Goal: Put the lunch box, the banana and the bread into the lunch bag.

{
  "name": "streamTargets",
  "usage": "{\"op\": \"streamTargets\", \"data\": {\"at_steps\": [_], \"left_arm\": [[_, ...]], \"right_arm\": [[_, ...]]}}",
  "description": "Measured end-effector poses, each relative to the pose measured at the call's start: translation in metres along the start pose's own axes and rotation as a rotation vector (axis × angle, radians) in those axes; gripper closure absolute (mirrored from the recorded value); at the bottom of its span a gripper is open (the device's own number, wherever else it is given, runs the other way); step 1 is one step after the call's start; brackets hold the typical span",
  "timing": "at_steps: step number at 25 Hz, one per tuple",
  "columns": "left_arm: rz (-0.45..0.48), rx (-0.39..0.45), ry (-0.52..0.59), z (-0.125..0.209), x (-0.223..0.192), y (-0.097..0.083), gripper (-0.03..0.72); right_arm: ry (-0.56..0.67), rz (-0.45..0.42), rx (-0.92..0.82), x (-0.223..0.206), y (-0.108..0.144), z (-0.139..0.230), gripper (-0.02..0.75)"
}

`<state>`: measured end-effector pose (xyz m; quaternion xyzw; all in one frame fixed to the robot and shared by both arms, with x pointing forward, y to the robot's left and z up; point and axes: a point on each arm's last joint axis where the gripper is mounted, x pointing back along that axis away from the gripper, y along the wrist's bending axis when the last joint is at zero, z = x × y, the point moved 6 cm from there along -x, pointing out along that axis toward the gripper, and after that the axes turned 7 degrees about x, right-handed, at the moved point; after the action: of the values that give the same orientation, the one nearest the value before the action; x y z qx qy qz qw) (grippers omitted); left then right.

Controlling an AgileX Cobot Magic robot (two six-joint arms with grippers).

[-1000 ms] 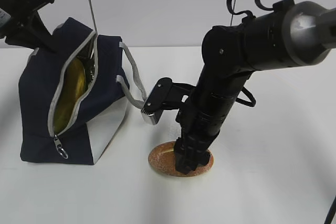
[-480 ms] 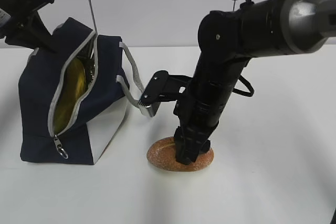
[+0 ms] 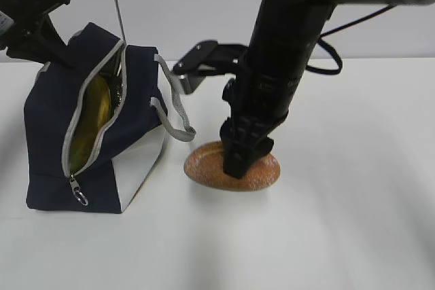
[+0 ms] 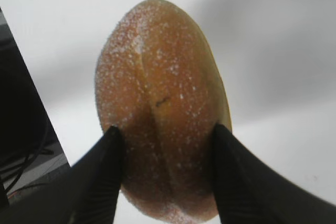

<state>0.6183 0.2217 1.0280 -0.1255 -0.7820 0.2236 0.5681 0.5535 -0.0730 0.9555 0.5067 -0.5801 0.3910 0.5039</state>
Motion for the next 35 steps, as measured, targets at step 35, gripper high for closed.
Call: {"op": "streamTargets", "data": {"at_steps": [35], "left_arm": [[0.060, 0.030, 0.019, 0.003, 0.000, -0.009, 0.690]], "right_arm": [[-0.533, -0.124, -0.702, 0.019, -0.054, -0.117, 0.368]]}}
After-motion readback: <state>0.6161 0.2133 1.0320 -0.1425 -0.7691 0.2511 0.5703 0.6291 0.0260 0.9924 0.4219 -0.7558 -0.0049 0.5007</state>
